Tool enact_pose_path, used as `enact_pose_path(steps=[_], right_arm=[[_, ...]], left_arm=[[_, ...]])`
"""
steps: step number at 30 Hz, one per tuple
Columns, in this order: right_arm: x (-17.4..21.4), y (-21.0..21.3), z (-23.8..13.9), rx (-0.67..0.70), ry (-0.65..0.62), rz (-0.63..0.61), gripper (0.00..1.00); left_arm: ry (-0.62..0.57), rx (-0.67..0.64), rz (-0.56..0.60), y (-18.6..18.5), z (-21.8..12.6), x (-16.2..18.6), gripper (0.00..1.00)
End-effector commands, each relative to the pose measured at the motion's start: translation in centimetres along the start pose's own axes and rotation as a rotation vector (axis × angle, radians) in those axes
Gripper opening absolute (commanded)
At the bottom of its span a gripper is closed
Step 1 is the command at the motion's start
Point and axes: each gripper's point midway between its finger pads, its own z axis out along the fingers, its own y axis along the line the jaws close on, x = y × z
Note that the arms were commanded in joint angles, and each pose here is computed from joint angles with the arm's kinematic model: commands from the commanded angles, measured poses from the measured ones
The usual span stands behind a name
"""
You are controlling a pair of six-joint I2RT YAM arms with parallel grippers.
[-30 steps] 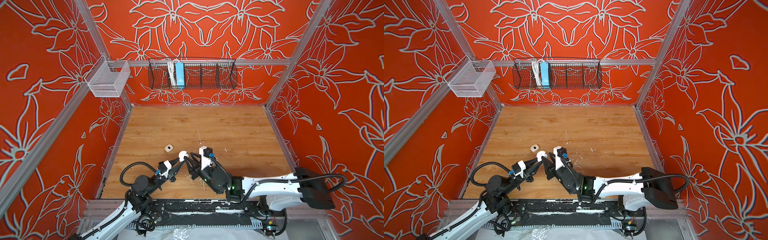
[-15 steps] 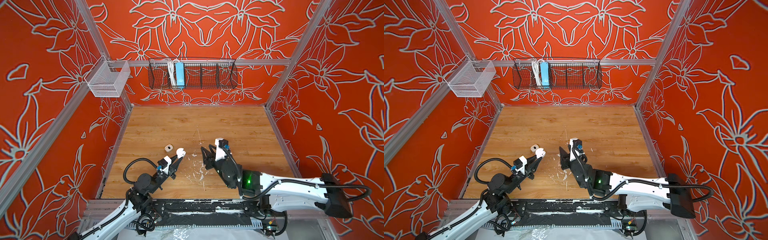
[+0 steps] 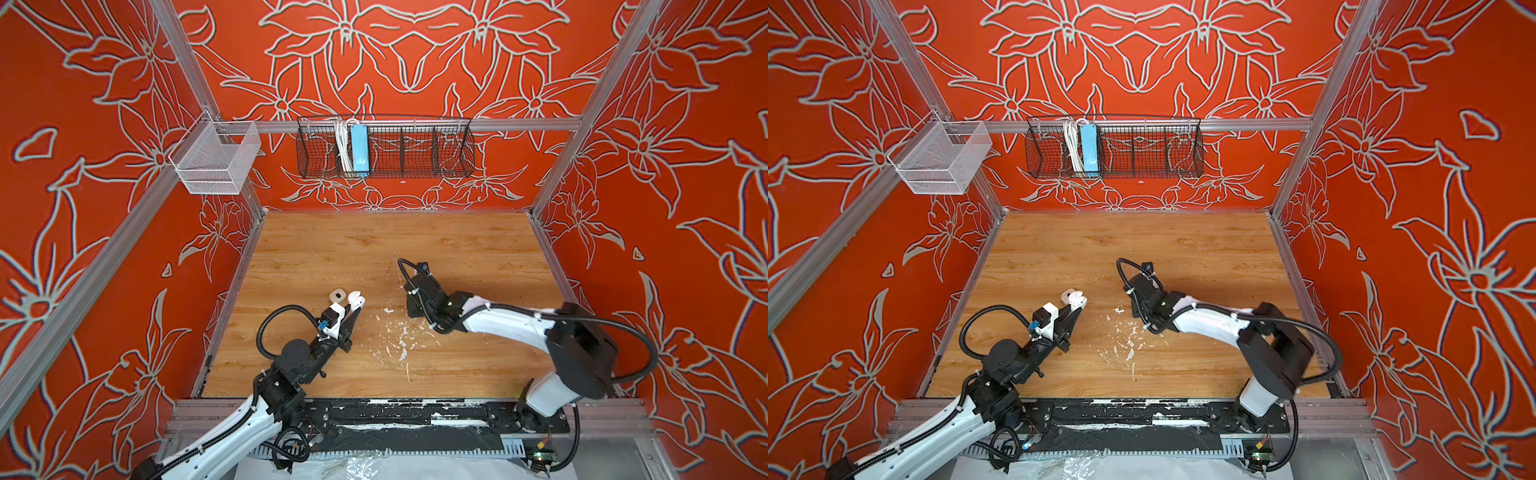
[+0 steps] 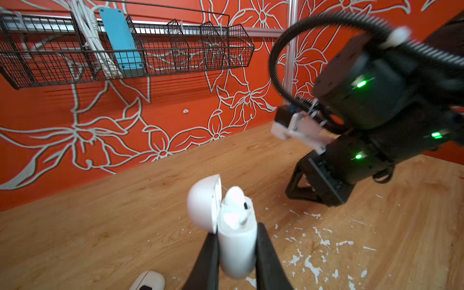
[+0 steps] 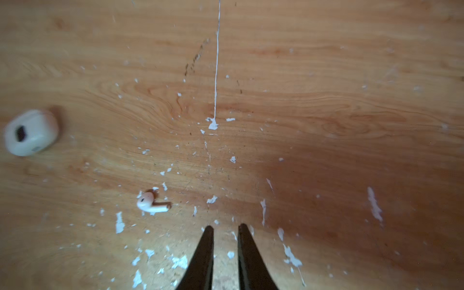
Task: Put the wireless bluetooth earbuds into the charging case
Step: 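Swing the right gripper over the second white earbud on the table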
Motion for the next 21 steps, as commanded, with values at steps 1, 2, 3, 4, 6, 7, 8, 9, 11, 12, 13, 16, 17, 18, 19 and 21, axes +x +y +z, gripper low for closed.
enact_pose_path(steps=[1,2,3,4,6,7,8,9,11,12,13,16,17,18,19,21], right_arm=[[2.2,0.5,1.9,-0.024,0.15,-0.015,0.2],[2.3,0.8,2.5,-0.026,0.163,-0.024,0.2],[2.3,1.0,3.1,-0.023,0.176,-0.033,0.2],[2.4,1.2,3.6,-0.018,0.187,-0.045,0.2],[2.4,1.4,4.5,0.0,0.21,-0.068,0.2],[2.4,1.5,4.8,0.005,0.219,-0.077,0.2],[2.4,1.5,5.2,0.011,0.226,-0.085,0.2],[2.4,1.6,5.4,0.016,0.231,-0.092,0.19],[2.6,1.7,5.8,0.02,0.239,-0.101,0.19],[2.6,1.8,6.0,0.016,0.242,-0.105,0.19],[2.6,2.0,6.1,0.012,0.247,-0.109,0.19],[2.9,2.6,6.5,-0.01,0.27,-0.116,0.18],[3.0,2.8,6.6,-0.019,0.28,-0.118,0.17],[3.2,3.0,6.7,-0.025,0.287,-0.121,0.16],[3.2,3.1,6.7,-0.03,0.288,-0.122,0.16],[3.5,3.3,6.5,-0.039,0.294,-0.122,0.15]], left_arm=[[-0.052,-0.009,0.009,0.2,-0.3,-1.5,0.0],[-0.054,-0.014,0.009,0.3,-0.3,-1.5,0.0],[-0.053,-0.014,0.008,0.3,-0.3,-1.5,0.0],[-0.053,-0.014,0.009,0.3,-0.3,-1.5,0.0],[-0.048,-0.009,0.014,0.2,-0.2,-1.6,0.0],[-0.048,-0.008,0.017,0.2,-0.2,-1.6,0.0],[-0.046,-0.007,0.019,0.2,-0.2,-1.5,0.0],[-0.047,-0.007,0.02,0.1,-0.2,-1.5,0.0],[-0.047,-0.011,0.023,0.2,-0.2,-1.4,0.0],[-0.048,-0.012,0.023,0.2,-0.2,-1.4,0.0],[-0.048,-0.013,0.024,0.2,-0.2,-1.4,0.0],[-0.05,-0.011,0.025,0.2,-0.2,-1.5,0.0],[-0.053,-0.009,0.025,0.2,-0.3,-1.6,0.0],[-0.055,-0.007,0.024,0.2,-0.3,-1.6,0.0],[-0.058,-0.007,0.024,0.2,-0.3,-1.7,0.0],[-0.061,-0.008,0.02,0.2,-0.4,-1.7,0.0]])
